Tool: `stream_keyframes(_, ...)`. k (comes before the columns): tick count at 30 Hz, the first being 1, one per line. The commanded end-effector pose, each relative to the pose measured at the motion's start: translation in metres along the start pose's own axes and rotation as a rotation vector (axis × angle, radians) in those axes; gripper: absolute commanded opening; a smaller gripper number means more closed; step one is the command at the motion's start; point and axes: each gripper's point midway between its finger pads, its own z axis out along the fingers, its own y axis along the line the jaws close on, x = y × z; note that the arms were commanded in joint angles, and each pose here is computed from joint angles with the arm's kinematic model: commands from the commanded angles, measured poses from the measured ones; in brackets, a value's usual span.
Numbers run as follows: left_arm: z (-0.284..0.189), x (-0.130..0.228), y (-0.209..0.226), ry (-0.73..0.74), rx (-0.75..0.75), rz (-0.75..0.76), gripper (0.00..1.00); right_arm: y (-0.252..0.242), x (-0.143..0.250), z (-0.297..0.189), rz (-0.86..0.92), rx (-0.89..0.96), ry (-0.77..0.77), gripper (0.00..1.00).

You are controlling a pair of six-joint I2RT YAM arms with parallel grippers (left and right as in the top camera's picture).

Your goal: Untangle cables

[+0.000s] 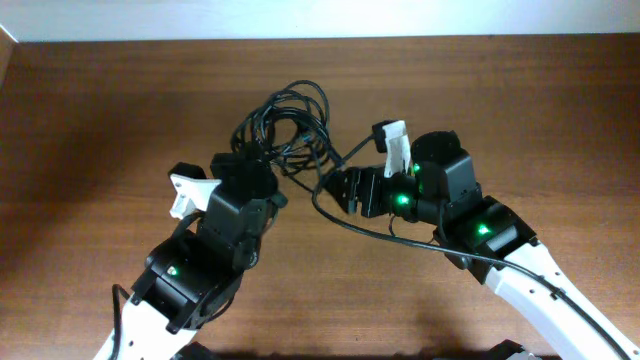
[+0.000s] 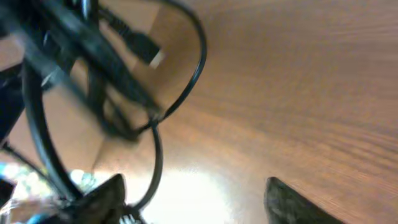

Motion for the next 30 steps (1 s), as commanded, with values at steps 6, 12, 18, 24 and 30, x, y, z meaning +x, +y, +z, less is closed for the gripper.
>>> stream_keyframes(6, 0.002, -0.006, -0.009, -0.053, 0.031, -0.012, 0.0, 0.037, 0.01, -0.006, -0.058, -0.197, 0.076, 0.75)
stream_keyframes(12, 0.001, 0.018, -0.008, 0.081, 0.008, -0.031, 0.0, 0.043, 0.0, -0.006, -0.221, -0.221, 0.019, 0.58)
stream_keyframes(18, -0.002, 0.04, -0.009, 0.206, -0.007, -0.047, 0.0, 0.04, 0.0, -0.006, -0.369, -0.208, 0.003, 0.41)
stream_keyframes(24, -0.005, 0.052, -0.01, 0.272, -0.012, -0.054, 0.0, 0.002, 0.0, -0.002, -0.334, -0.008, 0.002, 0.41)
stream_keyframes(30, -0.011, 0.069, -0.006, 0.373, -0.043, -0.052, 0.0, -0.004, -0.005, -0.002, -0.333, 0.034, -0.019, 0.4)
